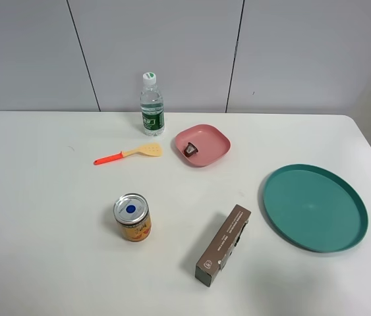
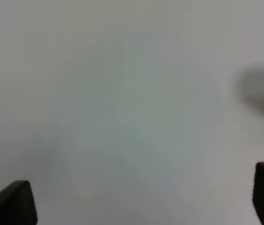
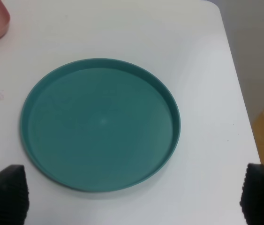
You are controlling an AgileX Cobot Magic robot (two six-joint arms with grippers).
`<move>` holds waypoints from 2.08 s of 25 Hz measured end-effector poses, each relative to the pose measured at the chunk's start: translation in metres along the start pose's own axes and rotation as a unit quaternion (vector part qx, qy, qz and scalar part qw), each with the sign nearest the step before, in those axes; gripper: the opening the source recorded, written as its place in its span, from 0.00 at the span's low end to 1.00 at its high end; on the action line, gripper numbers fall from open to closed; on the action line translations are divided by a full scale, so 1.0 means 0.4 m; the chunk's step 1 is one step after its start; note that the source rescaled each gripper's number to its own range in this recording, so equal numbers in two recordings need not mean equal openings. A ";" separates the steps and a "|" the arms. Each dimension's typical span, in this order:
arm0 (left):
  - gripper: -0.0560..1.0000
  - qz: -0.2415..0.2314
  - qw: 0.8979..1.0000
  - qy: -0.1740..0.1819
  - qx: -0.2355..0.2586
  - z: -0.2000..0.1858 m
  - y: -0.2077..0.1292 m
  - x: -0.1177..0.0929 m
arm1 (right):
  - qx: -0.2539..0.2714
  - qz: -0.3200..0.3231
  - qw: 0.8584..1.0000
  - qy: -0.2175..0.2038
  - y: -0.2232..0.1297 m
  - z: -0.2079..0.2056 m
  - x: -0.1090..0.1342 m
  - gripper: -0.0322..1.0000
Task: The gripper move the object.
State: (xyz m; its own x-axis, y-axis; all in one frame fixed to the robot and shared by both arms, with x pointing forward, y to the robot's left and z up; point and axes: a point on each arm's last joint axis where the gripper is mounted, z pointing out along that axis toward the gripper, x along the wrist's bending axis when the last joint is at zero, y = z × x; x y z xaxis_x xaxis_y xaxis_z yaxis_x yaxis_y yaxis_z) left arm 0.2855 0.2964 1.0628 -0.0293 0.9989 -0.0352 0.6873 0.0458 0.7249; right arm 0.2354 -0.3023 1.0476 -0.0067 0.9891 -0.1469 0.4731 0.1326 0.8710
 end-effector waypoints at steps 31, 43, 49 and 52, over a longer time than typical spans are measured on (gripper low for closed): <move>0.83 0.030 0.991 -0.010 -0.133 -0.070 -0.087 -0.026 | 0.000 0.000 1.000 0.000 0.000 0.000 0.000 1.00; 0.83 0.037 0.987 -0.014 -0.156 -0.082 -0.102 -0.029 | 0.000 0.000 1.000 0.000 0.000 0.000 0.000 1.00; 0.83 0.035 0.987 -0.014 -0.156 -0.082 -0.102 -0.029 | 0.000 0.000 1.000 0.000 0.000 0.000 0.000 1.00; 0.87 0.033 0.987 -0.014 -0.156 -0.082 -0.102 -0.029 | 0.000 0.000 1.000 0.000 0.000 0.000 0.000 1.00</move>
State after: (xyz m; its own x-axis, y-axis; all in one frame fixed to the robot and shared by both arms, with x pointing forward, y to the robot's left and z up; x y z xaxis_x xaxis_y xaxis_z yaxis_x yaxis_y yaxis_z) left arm 0.2339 0.2831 1.0564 0.0318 0.9995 0.0039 0.4301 -0.0172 0.9026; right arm 0.2354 -0.3023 1.0476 -0.0067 0.9891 -0.1469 0.4731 0.1326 0.8710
